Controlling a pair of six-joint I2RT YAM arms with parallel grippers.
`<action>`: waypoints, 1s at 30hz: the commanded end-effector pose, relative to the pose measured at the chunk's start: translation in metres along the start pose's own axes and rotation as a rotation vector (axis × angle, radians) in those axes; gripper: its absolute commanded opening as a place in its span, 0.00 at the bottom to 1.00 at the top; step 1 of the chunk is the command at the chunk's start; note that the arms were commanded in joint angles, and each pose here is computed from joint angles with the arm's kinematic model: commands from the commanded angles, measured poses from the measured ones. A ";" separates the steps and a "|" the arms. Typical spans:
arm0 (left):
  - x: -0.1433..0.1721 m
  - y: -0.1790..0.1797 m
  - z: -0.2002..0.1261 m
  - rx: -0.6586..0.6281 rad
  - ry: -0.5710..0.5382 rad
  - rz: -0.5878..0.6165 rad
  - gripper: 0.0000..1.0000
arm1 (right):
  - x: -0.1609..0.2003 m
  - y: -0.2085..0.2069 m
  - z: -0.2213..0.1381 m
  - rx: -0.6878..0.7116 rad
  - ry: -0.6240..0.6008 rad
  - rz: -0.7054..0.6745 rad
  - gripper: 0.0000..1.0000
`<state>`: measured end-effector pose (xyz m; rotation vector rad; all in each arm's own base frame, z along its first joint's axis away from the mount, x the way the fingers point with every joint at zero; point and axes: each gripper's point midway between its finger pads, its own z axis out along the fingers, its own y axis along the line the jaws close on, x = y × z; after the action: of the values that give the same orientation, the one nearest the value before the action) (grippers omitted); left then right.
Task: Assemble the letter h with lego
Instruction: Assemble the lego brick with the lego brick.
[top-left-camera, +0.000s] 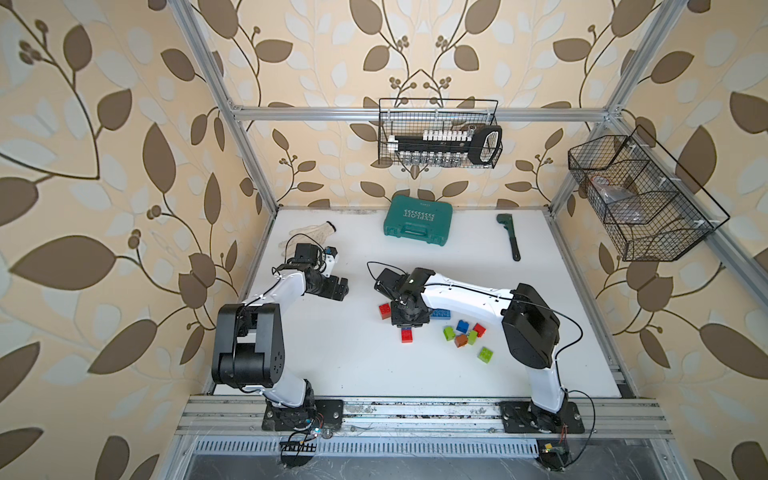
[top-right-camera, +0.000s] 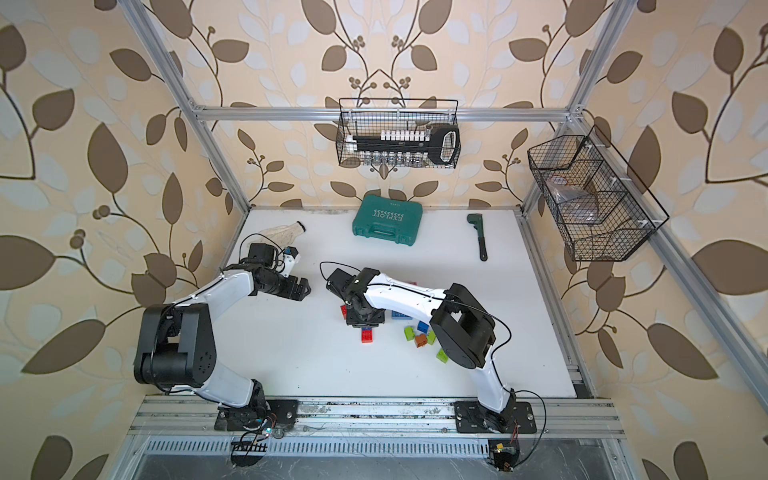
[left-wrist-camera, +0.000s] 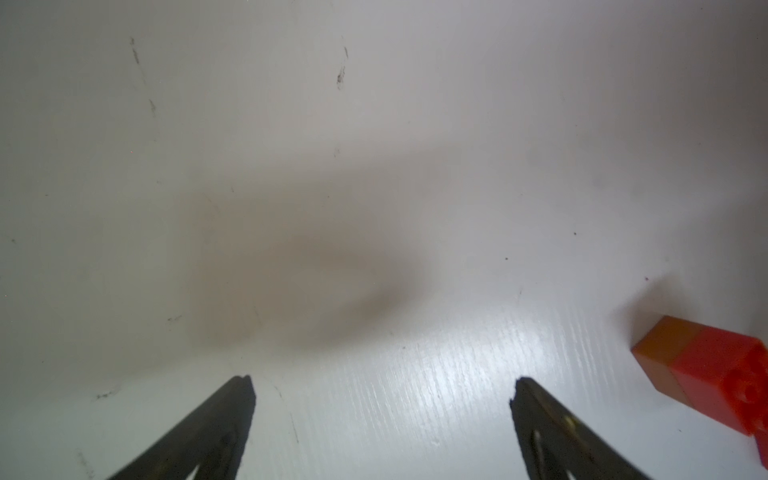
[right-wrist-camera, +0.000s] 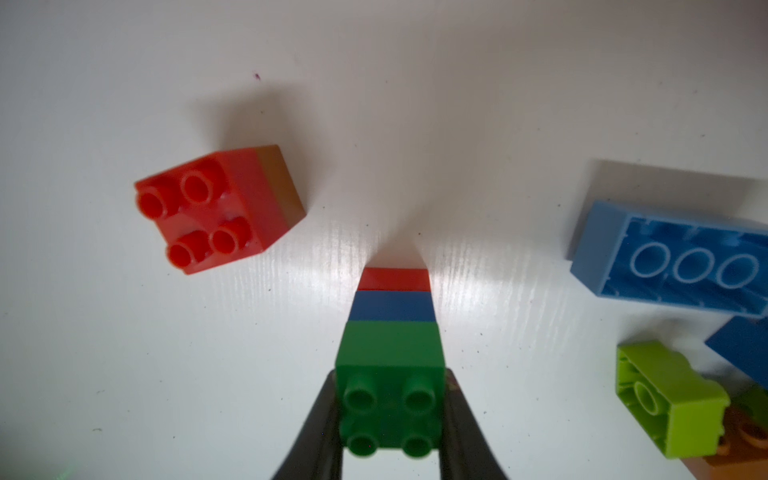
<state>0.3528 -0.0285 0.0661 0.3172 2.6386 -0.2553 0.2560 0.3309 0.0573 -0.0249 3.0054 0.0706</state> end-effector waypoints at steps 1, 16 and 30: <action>-0.004 0.004 -0.003 -0.006 -0.014 -0.015 0.99 | 0.014 -0.015 0.024 0.082 0.090 -0.049 0.27; -0.004 0.002 -0.003 0.007 -0.011 -0.019 0.99 | -0.019 -0.048 0.032 0.110 0.082 -0.066 0.28; -0.003 0.004 -0.006 -0.006 -0.013 -0.014 0.99 | -0.080 -0.062 0.016 0.061 0.017 -0.069 0.30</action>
<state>0.3523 -0.0284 0.0659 0.3166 2.6413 -0.2560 0.3379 0.2708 0.0580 -0.0629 3.0034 0.0270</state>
